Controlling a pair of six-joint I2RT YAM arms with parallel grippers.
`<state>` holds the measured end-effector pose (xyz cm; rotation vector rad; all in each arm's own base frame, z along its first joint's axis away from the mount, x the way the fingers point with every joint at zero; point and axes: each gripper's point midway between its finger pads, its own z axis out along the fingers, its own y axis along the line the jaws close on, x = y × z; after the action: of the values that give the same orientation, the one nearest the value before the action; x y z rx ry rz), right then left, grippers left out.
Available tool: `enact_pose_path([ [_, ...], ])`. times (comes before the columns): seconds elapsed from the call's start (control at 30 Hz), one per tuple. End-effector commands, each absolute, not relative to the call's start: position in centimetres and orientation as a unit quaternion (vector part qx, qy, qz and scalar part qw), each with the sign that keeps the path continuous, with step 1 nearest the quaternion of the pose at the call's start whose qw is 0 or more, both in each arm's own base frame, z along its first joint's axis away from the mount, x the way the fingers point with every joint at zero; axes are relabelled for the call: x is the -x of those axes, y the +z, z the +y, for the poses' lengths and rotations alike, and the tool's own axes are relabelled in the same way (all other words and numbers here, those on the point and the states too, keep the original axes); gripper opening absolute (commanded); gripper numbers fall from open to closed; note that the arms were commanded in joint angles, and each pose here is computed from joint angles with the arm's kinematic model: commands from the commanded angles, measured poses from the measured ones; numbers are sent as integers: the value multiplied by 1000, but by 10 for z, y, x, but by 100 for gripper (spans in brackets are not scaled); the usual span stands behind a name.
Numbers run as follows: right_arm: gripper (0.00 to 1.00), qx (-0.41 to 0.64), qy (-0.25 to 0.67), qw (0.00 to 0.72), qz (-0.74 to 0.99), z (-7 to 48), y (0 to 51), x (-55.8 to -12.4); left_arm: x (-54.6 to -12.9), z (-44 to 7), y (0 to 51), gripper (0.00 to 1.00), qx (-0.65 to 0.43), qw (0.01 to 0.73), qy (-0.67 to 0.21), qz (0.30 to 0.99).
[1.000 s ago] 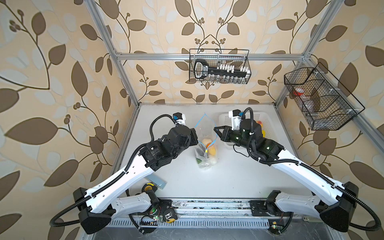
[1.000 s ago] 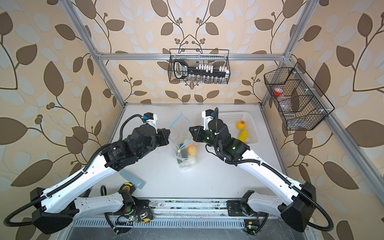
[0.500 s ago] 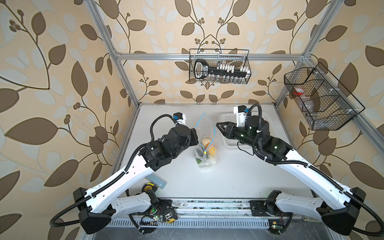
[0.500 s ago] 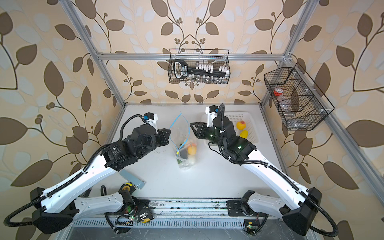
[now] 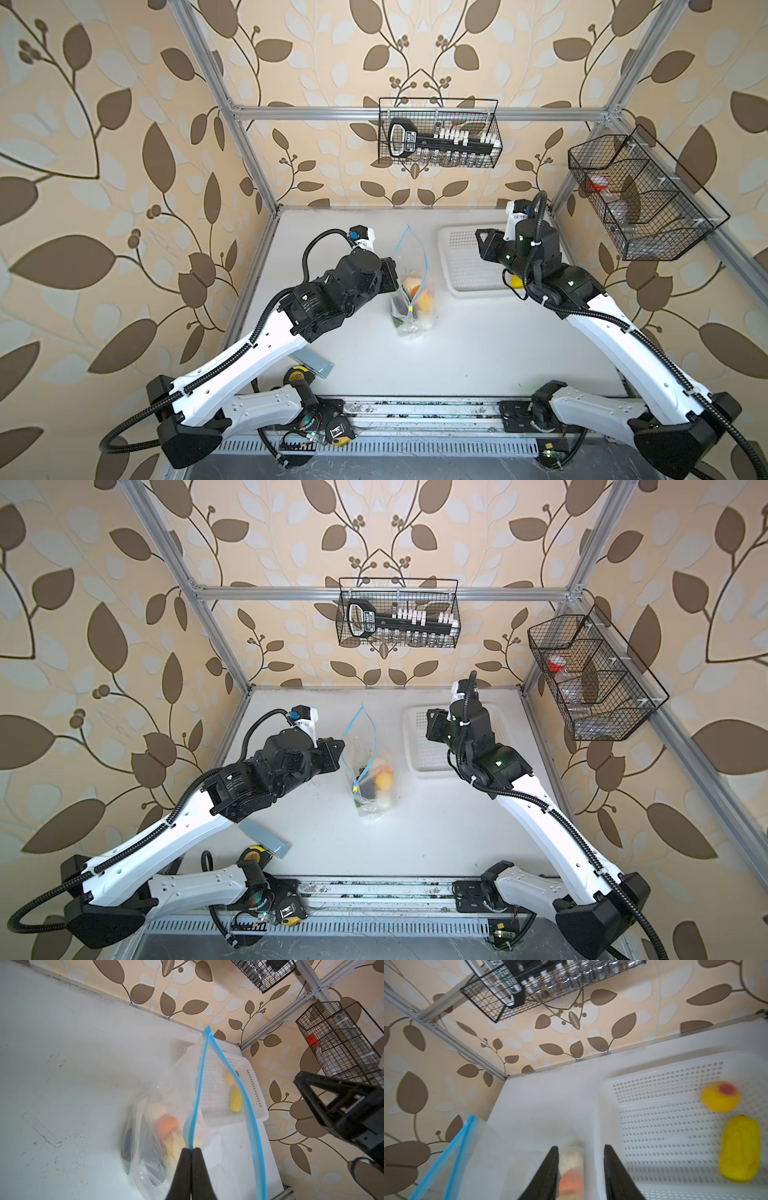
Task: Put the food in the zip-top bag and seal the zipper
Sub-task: 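Open the right gripper off the zipper and move it over the basket, then lower the right gripper onto the yellow squash and close it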
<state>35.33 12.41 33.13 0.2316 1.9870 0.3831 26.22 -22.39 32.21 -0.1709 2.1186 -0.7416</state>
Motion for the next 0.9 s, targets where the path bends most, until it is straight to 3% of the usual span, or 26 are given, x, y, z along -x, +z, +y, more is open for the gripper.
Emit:
enact_pose_path([
  [0.0, 37, -97, 76, 511, 851, 95, 311, -362, -266, -226, 333, 0, 58, 442, -304, 842],
  [0.3, 40, -98, -42, 447, 888, 41, 274, -385, -262, -231, 326, 0, 38, 431, -306, 848],
  [0.87, 45, -207, -129, 270, 932, -65, 148, -438, -262, -237, 317, 0, 22, 422, -308, 852],
])
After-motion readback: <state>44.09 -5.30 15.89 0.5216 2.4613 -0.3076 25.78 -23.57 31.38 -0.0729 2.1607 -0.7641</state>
